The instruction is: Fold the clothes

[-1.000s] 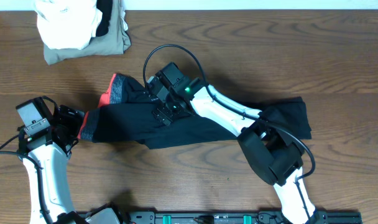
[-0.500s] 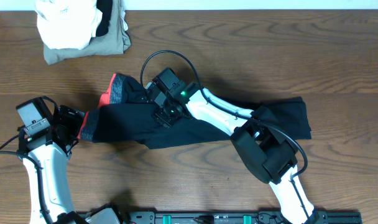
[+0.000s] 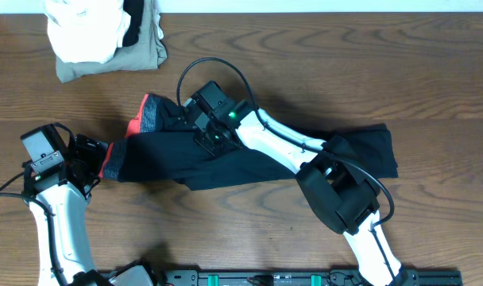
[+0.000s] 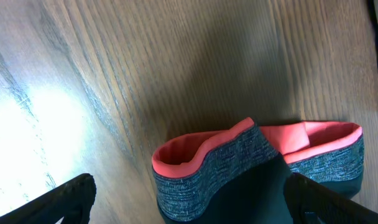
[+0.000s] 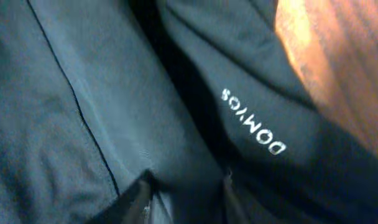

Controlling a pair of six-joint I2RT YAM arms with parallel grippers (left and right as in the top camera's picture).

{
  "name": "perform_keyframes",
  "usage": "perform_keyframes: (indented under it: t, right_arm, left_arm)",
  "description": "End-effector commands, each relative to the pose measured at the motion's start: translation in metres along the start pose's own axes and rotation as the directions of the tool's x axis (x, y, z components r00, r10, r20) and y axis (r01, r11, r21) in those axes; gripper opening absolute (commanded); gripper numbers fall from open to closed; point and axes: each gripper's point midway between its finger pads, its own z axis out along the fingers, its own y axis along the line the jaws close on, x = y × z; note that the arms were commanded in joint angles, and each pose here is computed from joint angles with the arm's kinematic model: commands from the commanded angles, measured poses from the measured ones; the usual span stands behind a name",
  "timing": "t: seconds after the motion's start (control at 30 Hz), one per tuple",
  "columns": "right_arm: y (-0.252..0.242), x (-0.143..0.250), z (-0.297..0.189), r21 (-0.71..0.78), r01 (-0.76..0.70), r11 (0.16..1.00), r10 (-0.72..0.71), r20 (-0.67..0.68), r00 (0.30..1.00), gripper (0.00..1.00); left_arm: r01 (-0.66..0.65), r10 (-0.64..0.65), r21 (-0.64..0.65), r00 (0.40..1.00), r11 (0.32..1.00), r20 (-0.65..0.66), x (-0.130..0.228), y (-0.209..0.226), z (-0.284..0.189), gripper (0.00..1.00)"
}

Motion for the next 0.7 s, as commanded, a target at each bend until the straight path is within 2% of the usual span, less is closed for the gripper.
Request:
perform_keyframes:
  t: [0.0, 0.13, 0.67]
  right_arm:
    - [-0.002, -0.015, -0.007, 0.041, -0.028, 0.999, 0.026, 0.031, 0.999, 0.2]
    - [-0.01, -0.019, -0.009, 0.078, -0.042, 0.996, 0.039, 0.045, 0.998, 0.01]
    - [-0.027, -0.04, -0.019, 0.165, -0.125, 0.978, 0.106, 0.123, 0.987, 0.01]
  left_arm:
    - [0.011, -0.01, -0.012, 1.0, 1.0, 0.02, -0.006, 0.001, -0.002, 0.98]
    - [0.011, -0.01, -0.012, 1.0, 1.0, 0.02, -0.006, 0.001, -0.002, 0.98]
    - [0.01, -0.01, -0.012, 1.0, 1.0, 0.02, -0.006, 0.001, -0.002, 0.98]
